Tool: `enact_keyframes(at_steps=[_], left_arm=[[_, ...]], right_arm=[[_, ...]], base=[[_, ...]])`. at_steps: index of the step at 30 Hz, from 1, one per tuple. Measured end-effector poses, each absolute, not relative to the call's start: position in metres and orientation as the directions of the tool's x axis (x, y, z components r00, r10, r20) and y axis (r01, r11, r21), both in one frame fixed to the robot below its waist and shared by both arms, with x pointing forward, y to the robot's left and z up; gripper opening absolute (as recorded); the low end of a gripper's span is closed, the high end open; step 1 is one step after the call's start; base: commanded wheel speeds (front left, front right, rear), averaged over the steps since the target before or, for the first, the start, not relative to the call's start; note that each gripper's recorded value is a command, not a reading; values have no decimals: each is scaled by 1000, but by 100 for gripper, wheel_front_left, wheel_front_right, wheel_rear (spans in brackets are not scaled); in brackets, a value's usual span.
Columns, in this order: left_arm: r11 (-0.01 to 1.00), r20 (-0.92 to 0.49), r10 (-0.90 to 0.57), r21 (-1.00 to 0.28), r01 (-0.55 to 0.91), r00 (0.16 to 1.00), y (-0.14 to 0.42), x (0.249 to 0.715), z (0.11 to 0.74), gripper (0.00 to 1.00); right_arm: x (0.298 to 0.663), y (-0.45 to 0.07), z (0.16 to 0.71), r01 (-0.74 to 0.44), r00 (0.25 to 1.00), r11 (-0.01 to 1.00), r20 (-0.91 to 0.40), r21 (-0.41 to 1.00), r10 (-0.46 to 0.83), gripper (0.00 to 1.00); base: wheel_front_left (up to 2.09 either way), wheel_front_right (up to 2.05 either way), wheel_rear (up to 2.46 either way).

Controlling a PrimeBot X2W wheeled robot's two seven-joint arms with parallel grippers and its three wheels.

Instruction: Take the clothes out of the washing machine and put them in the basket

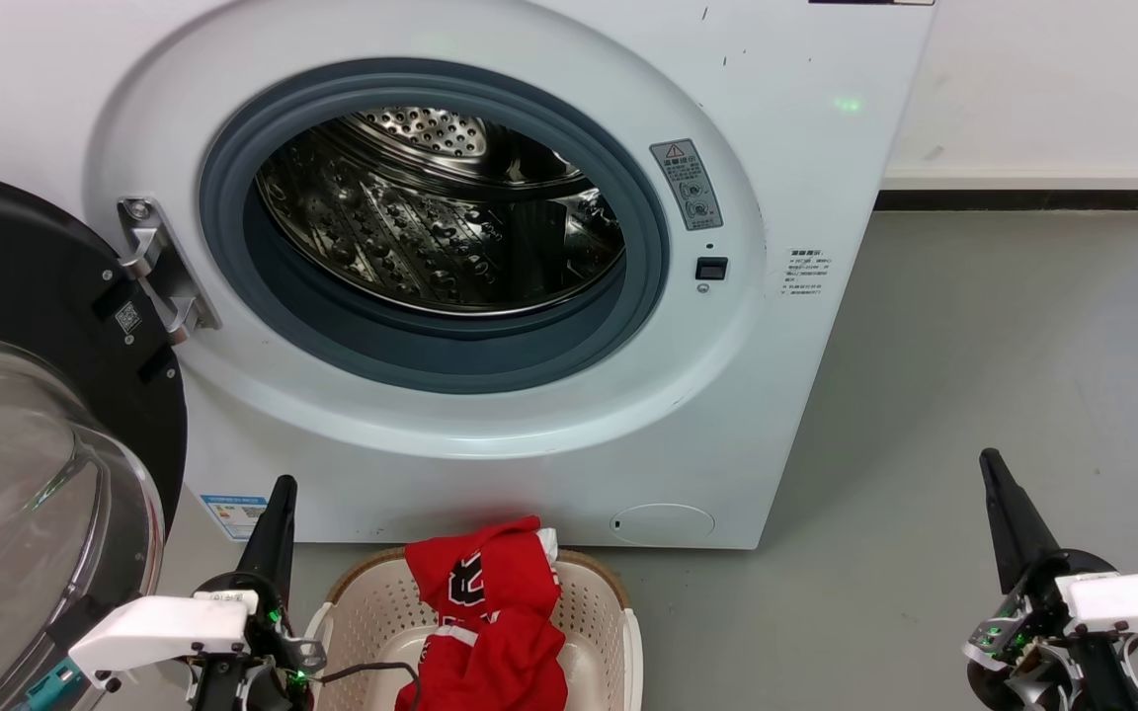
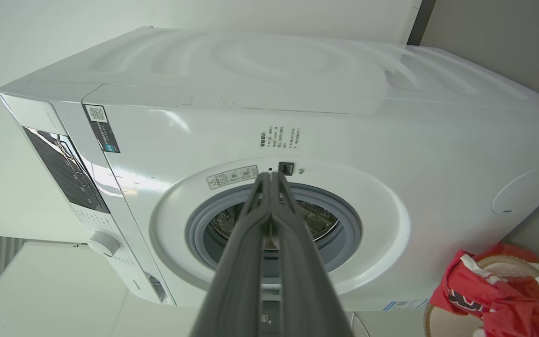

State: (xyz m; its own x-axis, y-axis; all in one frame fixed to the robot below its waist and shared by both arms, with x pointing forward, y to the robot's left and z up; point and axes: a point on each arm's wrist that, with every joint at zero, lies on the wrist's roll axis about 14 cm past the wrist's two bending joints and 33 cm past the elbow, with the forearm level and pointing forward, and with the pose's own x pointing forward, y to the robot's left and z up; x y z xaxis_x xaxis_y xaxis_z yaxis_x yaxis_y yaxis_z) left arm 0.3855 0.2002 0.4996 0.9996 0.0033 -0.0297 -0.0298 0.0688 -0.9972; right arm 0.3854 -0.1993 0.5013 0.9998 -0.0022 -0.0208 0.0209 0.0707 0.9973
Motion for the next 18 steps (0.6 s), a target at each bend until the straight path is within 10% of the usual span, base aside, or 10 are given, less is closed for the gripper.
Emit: enact_keyframes(at_steps=[18], left_arm=[[-1,-9,-2,-1000,-9,1000,200,388,505,0]], right_arm=[[387,-200,505,9,1000,-3,-9,1000,1,0]], base=[[0,0,0]])
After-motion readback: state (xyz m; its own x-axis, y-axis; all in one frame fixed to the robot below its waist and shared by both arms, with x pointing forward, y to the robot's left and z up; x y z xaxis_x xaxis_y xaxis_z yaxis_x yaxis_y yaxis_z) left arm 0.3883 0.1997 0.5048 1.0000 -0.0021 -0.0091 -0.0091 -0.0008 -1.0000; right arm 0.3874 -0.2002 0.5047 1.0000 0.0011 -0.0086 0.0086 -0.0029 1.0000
